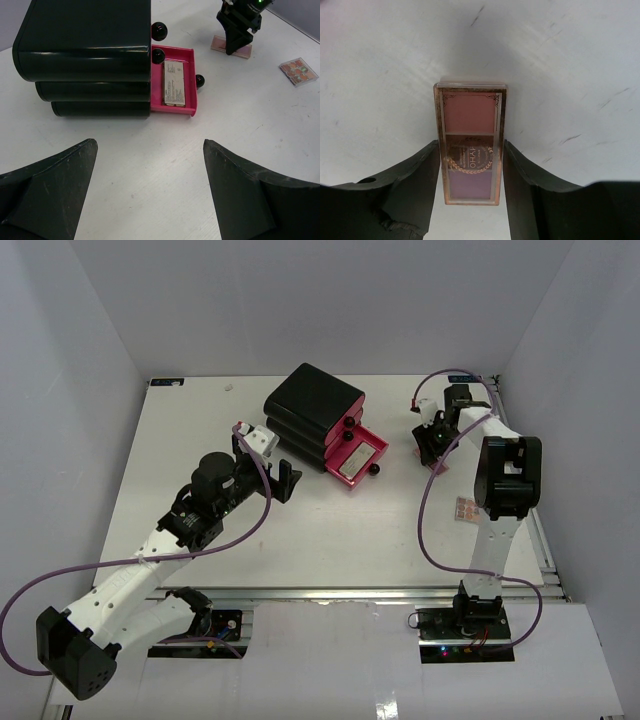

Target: Organize the makeup

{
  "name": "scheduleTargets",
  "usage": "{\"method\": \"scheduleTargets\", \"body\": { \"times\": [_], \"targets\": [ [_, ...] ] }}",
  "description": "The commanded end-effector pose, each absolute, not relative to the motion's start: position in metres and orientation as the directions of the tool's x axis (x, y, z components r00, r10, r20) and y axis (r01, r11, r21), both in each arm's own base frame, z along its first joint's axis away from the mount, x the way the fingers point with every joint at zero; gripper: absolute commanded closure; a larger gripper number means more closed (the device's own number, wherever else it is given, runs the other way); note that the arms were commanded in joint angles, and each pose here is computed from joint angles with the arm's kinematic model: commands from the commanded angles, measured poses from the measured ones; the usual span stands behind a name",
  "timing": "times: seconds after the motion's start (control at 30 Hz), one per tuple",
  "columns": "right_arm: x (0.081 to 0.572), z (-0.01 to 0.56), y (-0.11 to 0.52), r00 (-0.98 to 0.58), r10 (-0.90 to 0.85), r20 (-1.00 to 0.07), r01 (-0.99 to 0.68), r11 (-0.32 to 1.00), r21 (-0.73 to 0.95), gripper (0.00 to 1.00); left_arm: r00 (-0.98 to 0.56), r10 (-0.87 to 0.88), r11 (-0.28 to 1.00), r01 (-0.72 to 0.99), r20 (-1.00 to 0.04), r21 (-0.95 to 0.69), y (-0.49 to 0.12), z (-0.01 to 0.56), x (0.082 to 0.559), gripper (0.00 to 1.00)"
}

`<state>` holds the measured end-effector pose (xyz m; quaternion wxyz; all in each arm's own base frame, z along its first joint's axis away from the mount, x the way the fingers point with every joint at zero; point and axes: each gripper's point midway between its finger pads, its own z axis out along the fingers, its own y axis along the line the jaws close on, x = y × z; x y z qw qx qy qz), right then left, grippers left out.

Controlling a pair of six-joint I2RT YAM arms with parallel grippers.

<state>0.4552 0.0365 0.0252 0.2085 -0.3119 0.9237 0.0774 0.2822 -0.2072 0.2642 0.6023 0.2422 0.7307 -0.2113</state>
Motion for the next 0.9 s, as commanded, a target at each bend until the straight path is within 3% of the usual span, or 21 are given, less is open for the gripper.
{"method": "scheduleTargets", "body": {
  "times": [0.0,0.1,0.27,0.47,0.6,0.87],
  "targets": [
    [0.434,0.069,0.062,-0.611,-0.596,-0.522,-0.692,0.722,-0.015,0.70,-0.135,0.086,0.802,0.597,-0.987,-0.012,-0.203,0.270,0.285,0.02],
    [0.420,0.091,0.083,-0.482,-0.682,-0.550,-0.778,0.622,-0.091,0.72,-0.135,0.086,0.808,0.590,-0.987,-0.011,-0.201,0.270,0.286,0.02],
    [0.392,0.136,0.132,-0.110,-0.833,-0.542,-0.888,0.328,-0.323,0.77,-0.134,0.083,0.826,0.563,-0.988,-0.007,-0.195,0.270,0.290,0.02],
    [0.386,0.155,0.178,0.268,-0.894,-0.358,-0.805,-0.003,-0.594,0.77,-0.128,0.075,0.863,0.505,-0.989,0.000,-0.180,0.273,0.297,0.02],
    [0.395,0.168,0.203,0.412,-0.881,-0.231,-0.697,-0.141,-0.703,0.78,-0.103,0.063,0.897,0.443,-0.993,0.011,-0.164,0.279,0.301,0.02],
    [0.418,0.175,0.230,0.507,-0.860,-0.066,-0.568,-0.275,-0.776,0.78,-0.091,0.083,0.912,0.409,-0.992,0.039,-0.152,0.278,0.306,0.02]
  ]
}}
